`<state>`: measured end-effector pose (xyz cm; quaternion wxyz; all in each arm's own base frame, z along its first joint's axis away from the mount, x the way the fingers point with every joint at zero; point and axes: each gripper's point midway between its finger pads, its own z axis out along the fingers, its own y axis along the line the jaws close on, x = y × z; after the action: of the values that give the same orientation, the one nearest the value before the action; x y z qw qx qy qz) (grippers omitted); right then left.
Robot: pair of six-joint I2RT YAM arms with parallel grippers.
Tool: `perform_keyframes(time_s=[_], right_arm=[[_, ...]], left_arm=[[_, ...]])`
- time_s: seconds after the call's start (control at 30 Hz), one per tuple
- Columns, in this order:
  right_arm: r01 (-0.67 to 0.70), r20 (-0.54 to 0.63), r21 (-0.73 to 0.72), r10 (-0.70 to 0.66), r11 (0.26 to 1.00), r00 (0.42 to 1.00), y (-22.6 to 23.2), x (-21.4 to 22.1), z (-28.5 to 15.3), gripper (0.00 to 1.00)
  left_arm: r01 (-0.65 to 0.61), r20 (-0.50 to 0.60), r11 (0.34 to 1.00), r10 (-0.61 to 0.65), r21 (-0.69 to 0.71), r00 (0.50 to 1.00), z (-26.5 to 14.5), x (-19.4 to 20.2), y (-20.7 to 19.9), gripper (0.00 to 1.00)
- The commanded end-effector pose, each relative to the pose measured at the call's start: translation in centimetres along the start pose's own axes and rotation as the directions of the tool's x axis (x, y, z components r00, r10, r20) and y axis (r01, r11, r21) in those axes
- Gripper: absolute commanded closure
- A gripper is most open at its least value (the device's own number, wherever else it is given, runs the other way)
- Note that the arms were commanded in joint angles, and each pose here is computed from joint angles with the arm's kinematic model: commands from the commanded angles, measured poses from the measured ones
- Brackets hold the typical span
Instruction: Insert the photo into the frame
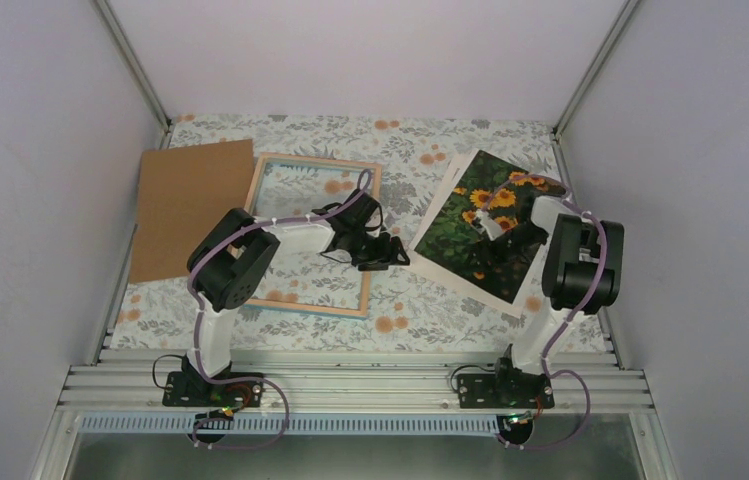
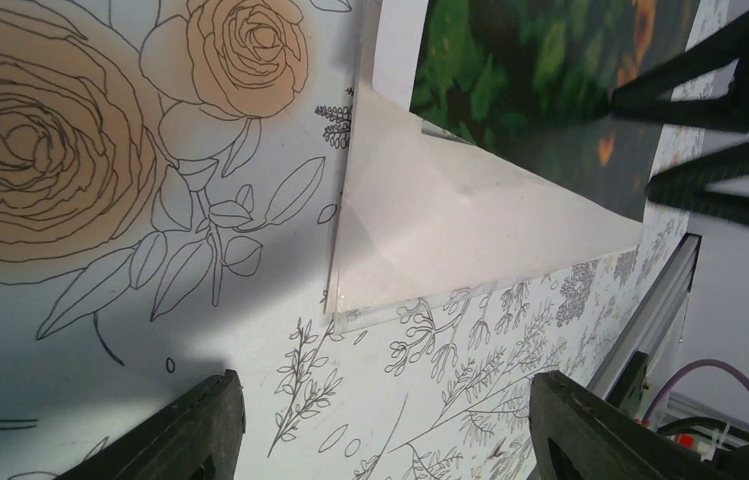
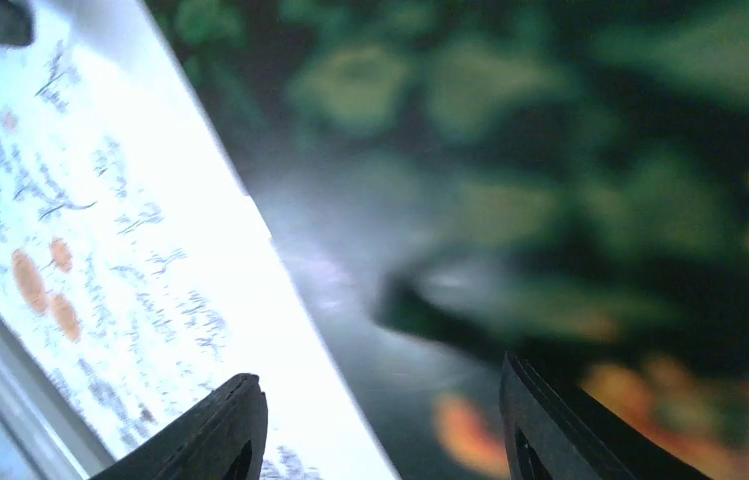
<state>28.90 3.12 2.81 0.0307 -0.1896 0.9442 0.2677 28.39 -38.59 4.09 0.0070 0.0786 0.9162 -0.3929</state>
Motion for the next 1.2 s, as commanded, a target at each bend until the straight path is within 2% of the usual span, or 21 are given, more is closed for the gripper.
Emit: perform_keyframes(time_s=[0.0,0.23,0.4,0.63,0.93,1.17], right_arm=[[-0.002,-0.115,-0.012,0.0,1.0,0.993,1.4,2.3,2.1,0.41],[-0.063,-0.211,0.067,0.076,0.996,0.974,-1.5,4.5,5.0,0.43],[-0.1,-0.249,0.066,0.113,0.993,0.962,-2.0,5.5,6.2,0.45],[-0.113,-0.277,0.059,0.125,0.992,0.953,-2.0,6.7,7.2,0.47],[-0.107,-0.276,0.06,0.119,0.992,0.954,-2.0,6.9,7.3,0.47],[-0.102,-0.273,0.067,0.117,0.993,0.955,-2.2,6.8,7.4,0.48]], left_arm=[[0.066,-0.044,0.997,-0.067,-0.031,0.997,1.1,1.0,1.0,0.28],[0.109,-0.064,0.993,-0.112,-0.049,0.992,2.9,1.0,1.6,0.27],[0.105,-0.065,0.994,-0.106,-0.027,0.992,4.1,0.7,1.3,0.28],[0.043,-0.026,0.994,-0.04,0.099,0.999,4.3,-0.9,-1.1,0.29],[-0.042,0.075,0.965,0.024,0.259,0.997,2.8,-2.8,-5.0,0.29],[-0.076,0.126,0.937,0.034,0.34,0.991,2.3,-4.1,-6.4,0.28]])
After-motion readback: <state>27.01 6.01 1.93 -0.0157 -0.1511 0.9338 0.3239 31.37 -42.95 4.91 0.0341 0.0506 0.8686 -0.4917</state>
